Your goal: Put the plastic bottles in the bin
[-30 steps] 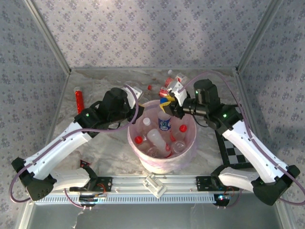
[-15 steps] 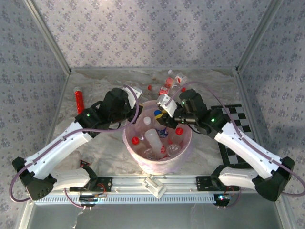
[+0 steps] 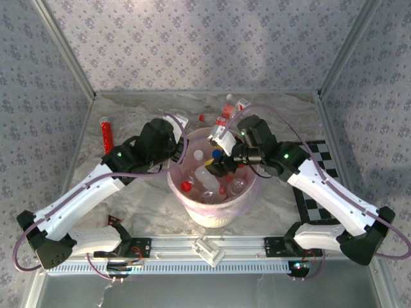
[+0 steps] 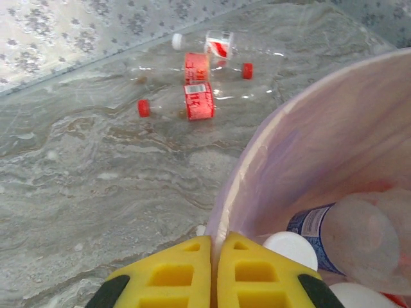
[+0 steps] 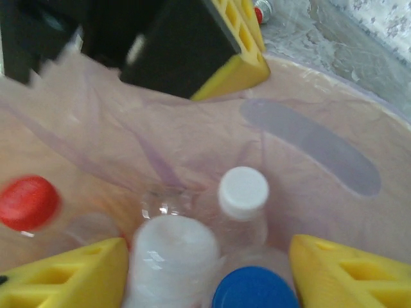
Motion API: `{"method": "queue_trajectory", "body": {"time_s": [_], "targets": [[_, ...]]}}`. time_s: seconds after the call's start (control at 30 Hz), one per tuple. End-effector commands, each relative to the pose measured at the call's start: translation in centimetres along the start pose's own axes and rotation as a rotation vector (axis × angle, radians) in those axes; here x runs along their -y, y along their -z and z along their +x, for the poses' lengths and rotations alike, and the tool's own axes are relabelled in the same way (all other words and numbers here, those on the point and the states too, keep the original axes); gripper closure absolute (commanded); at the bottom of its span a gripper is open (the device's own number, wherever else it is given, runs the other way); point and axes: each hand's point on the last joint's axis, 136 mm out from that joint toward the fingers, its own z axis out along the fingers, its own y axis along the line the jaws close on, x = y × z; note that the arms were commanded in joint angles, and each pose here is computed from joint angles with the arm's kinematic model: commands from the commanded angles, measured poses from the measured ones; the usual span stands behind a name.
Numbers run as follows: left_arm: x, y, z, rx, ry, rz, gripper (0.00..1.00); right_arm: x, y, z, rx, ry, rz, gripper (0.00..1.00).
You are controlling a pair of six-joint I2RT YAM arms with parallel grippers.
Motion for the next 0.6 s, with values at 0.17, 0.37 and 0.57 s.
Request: {"method": "queue_trajectory", "body": {"time_s": [0.17,0.37,0.57], "targets": [[-3.9,0.3,-1.4,0.044,0.059,-0.145,1.0,2.2,5.5,-6.0,0.212,-0.086,0.094,0.2],[-8.4,1.6,-1.2,0.052,0.152,-0.268,1.0,7.7,9.0,-5.3,0.262,-0.247,0.296,0.15],[-13.2,3.4,-0.1,0.043,0.234,-0.393,1.0,14.2,10.7,-0.3,0.171,-0.492,0.475,0.14]]}}
